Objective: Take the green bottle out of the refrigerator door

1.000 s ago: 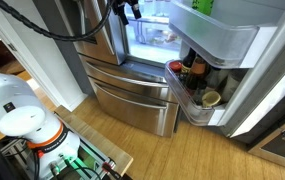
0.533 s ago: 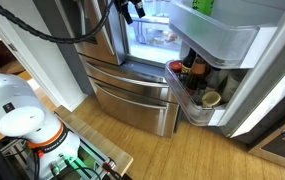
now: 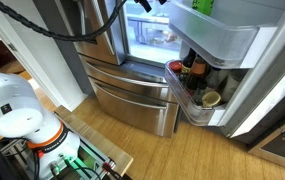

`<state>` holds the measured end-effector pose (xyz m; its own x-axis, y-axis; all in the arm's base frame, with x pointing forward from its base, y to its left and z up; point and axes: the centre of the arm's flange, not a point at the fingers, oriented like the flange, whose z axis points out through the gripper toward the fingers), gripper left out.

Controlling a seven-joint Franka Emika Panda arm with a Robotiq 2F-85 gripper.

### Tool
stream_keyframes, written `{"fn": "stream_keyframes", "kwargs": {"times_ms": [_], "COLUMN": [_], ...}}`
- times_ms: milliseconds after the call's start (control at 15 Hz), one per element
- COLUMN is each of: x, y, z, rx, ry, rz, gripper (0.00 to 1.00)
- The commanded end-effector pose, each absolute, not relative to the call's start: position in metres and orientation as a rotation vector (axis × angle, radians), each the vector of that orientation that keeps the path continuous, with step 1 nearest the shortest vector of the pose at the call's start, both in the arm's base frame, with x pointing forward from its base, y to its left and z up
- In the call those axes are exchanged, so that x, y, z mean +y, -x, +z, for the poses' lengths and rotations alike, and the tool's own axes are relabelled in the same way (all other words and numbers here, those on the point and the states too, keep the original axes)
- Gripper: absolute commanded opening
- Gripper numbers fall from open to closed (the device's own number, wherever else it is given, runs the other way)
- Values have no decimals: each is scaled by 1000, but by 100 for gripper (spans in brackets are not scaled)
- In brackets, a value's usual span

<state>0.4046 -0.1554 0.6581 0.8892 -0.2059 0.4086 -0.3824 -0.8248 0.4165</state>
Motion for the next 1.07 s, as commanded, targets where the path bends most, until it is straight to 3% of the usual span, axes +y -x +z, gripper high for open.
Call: {"fn": "stream_keyframes", "kwargs": {"times_ms": [0,1000], "x": [-174,-234], "y": [-411,-412], "z": [668,676], "rx": [-504,-702], "ry": [-2500,-2338], "rz": [585,853], "gripper": [100,100]}}
